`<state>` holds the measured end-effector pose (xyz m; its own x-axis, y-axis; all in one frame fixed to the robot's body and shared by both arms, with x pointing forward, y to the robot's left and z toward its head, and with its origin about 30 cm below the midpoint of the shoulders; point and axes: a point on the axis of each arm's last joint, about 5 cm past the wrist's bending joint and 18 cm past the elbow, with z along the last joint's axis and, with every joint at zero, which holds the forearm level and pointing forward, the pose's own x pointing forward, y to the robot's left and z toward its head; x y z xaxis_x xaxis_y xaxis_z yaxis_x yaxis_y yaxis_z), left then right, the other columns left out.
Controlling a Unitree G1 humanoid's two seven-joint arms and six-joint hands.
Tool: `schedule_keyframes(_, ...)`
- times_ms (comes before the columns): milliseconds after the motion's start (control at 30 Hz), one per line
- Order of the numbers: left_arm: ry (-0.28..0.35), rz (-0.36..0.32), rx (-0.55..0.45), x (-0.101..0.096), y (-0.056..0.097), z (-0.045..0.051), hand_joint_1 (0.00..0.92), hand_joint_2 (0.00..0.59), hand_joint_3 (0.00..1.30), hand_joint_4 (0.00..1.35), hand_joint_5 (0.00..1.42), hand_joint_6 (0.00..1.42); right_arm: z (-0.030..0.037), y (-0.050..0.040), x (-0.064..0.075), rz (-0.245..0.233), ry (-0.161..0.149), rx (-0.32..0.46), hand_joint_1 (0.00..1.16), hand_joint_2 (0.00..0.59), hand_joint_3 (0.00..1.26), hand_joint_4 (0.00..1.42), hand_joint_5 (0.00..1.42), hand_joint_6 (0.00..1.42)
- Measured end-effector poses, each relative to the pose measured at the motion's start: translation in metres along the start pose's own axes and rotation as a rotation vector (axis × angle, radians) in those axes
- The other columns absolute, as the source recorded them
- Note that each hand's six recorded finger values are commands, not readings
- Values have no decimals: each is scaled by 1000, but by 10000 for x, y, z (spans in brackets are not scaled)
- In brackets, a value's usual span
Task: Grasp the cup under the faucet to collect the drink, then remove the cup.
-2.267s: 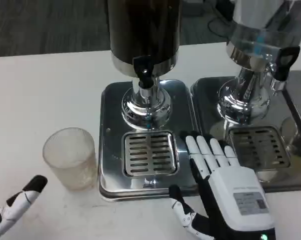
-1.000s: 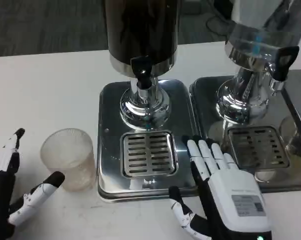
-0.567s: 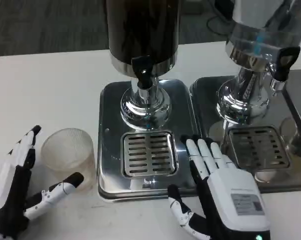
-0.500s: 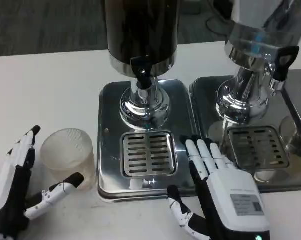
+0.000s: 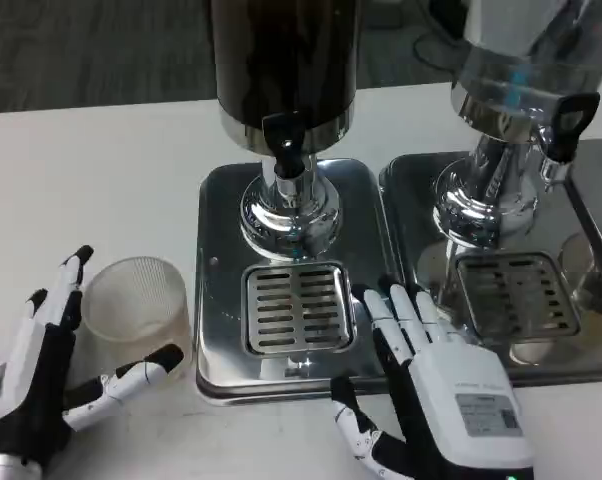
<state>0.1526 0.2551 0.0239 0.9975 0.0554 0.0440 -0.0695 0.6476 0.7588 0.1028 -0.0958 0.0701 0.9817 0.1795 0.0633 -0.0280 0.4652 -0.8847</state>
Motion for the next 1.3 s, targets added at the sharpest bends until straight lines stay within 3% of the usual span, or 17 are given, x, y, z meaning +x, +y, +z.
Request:
schedule_keyframes(233, -5, -9, -3, 24, -16, -9, 240, 33, 0, 0, 158, 5, 7, 2, 3, 6, -18, 13, 399, 435, 83, 0, 0, 131)
schedule_keyframes(600, -17, -21, -15, 26, -55, -7, 218, 26, 0, 0, 276, 162, 6, 4, 4, 14, -2, 11, 404, 434, 83, 0, 0, 153)
schedule_keyframes(867, -36, 23, -31, 65, -80, 8, 240, 32, 5, 42, 337, 213, 1, 12, -14, 19, 17, 8, 405, 434, 94, 0, 0, 161)
schedule_keyframes(1100, -65, 50, -8, 111, -101, 28, 440, 66, 139, 245, 573, 643, -6, 9, -22, 3, 19, 11, 406, 434, 134, 21, 36, 193)
schedule_keyframes(1300, -80, 71, -7, 126, -121, 38, 486, 74, 253, 407, 743, 933, -9, 8, -23, 0, 19, 17, 407, 434, 143, 22, 49, 199)
